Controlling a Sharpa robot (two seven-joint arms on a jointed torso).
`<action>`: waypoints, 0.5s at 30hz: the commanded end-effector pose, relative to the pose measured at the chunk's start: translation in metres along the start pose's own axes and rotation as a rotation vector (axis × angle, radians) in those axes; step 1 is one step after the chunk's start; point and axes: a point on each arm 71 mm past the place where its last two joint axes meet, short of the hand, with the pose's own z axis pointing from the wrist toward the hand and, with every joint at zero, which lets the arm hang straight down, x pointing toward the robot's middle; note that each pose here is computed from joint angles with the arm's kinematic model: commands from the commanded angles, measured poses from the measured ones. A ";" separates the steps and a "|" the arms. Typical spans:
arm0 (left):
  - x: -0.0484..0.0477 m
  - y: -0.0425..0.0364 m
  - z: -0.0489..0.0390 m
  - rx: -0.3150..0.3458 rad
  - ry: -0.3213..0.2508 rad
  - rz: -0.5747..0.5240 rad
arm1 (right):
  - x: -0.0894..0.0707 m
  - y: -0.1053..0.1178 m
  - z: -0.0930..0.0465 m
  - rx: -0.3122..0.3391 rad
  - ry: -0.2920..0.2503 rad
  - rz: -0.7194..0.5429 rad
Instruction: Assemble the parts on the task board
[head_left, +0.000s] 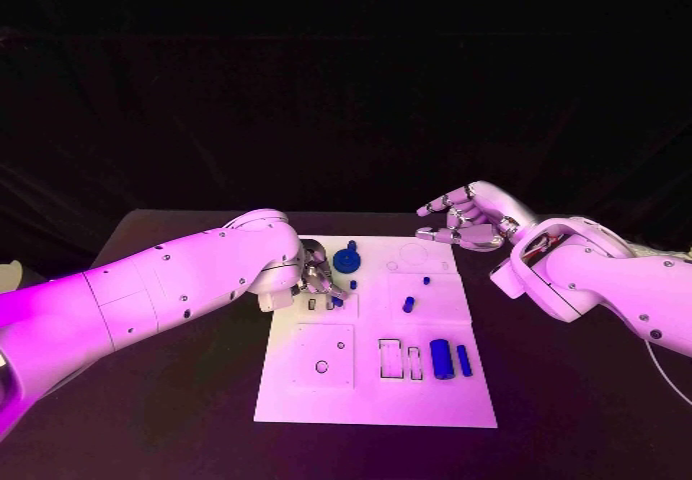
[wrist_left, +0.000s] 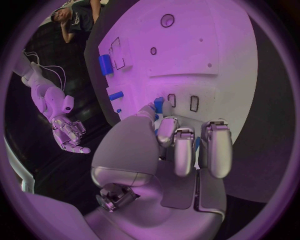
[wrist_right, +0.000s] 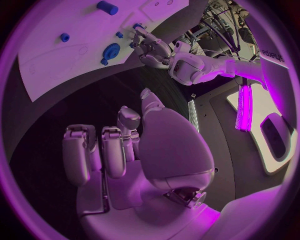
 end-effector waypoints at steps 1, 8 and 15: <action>0.0032 0.0010 0.0013 -0.001 0.020 0.000 | 0.002 0.000 0.000 -0.004 0.018 -0.007; 0.0031 0.0048 -0.0006 0.009 0.026 -0.040 | 0.002 0.000 0.000 -0.002 0.020 -0.007; 0.0037 0.0097 -0.0055 0.023 0.011 -0.072 | 0.001 -0.001 0.000 0.000 0.019 -0.008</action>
